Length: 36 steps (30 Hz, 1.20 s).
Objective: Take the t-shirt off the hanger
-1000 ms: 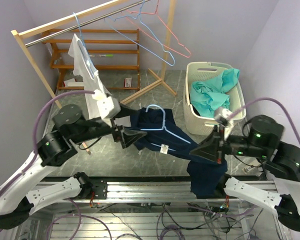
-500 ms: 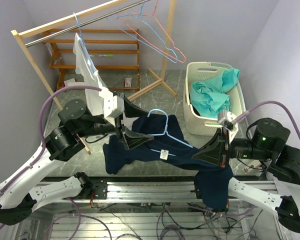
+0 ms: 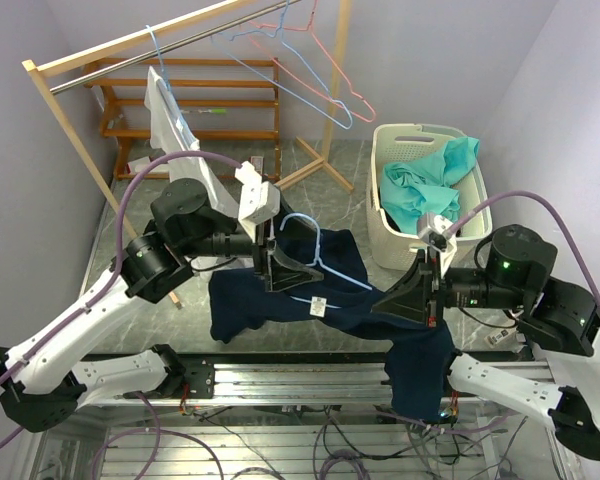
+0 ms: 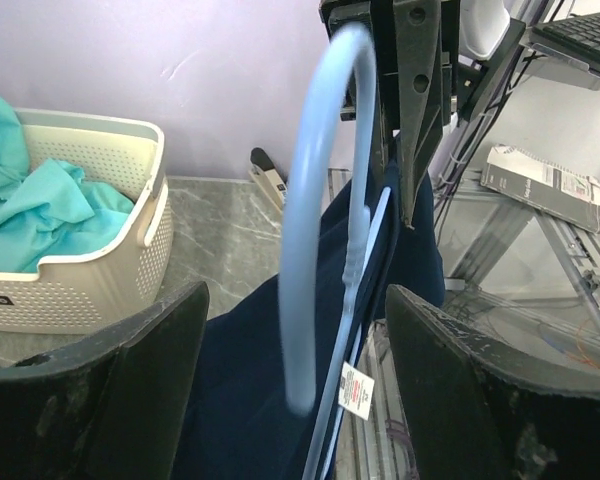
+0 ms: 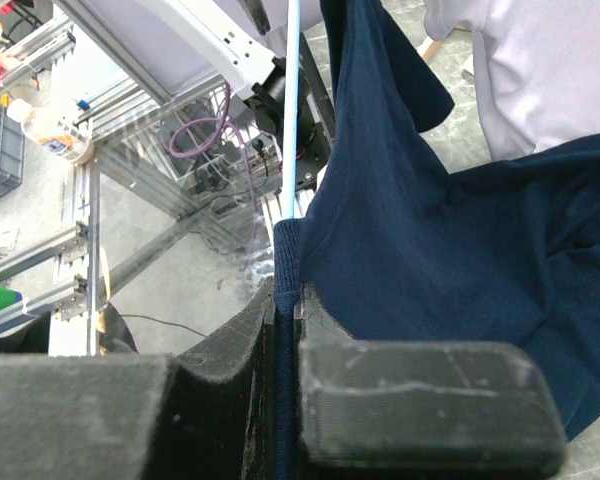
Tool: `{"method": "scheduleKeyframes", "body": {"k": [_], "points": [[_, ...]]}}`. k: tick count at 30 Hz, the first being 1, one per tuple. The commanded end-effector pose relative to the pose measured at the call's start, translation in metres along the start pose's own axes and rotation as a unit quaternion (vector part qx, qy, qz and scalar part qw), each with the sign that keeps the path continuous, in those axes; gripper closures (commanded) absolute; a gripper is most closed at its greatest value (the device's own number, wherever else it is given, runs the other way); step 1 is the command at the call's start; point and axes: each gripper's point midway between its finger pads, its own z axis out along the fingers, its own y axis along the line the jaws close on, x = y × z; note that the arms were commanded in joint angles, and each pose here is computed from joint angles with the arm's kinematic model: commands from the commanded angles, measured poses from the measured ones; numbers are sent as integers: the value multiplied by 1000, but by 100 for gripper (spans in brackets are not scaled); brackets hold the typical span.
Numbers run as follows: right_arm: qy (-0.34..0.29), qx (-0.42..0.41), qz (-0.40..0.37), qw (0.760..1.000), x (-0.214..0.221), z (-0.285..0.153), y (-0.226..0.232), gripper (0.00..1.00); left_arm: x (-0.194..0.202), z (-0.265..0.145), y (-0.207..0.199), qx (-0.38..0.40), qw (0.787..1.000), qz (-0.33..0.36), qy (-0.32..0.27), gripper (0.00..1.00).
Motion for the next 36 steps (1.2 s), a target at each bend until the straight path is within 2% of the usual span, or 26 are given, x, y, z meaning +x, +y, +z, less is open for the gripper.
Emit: {"method": "scheduleKeyframes", "body": {"k": [1, 3, 4, 5, 7, 8, 16, 17, 19, 20, 22, 24, 33, 35, 36], "points": [[-39, -8, -24, 999, -27, 1, 5, 100, -15, 0, -12, 30, 1000, 6, -4, 19], [-38, -2, -24, 999, -28, 2, 3, 100, -13, 0, -12, 32, 999, 1, 5, 25], [-39, 0, -24, 999, -29, 2, 2, 100, -10, 0, -11, 32, 999, 0, 12, 35], [-40, 1, -24, 999, -29, 2, 1, 100, -8, 1, -12, 34, 999, -1, 19, 48], [-42, 3, -24, 999, -31, 1, 1, 100, -3, 0, -13, 41, 999, -7, 32, 84], [-44, 3, -24, 999, -31, 1, 1, 100, -1, 0, -14, 42, 998, -11, 36, 92], [-52, 7, -25, 998, -33, -2, 2, 100, 4, -8, -21, 43, 998, -10, 46, 93], [-52, 8, -26, 998, -32, -2, 1, 97, 1, -10, -22, 41, 998, -6, 42, 93], [-53, 20, -24, 998, -28, -5, -2, 76, -6, -14, -24, 36, 999, 1, 35, 93], [-52, 28, -22, 998, -25, -7, -4, 69, -10, -16, -25, 33, 999, 4, 32, 93], [-51, 50, -19, 997, -18, -13, -10, 58, -19, -21, -28, 28, 999, 12, 25, 93], [-52, 71, -12, 996, -10, -18, -16, 54, -28, -26, -32, 24, 999, 20, 17, 93], [-58, 124, 5, 991, 7, -38, -27, 51, -73, -53, -48, 0, 998, 67, -14, 93], [-60, 137, 5, 989, 5, -39, -32, 59, -76, -56, -50, -4, 997, 71, -18, 93], [-62, 146, 4, 987, 4, -40, -35, 71, -77, -58, -51, -6, 997, 72, -20, 93]]}}
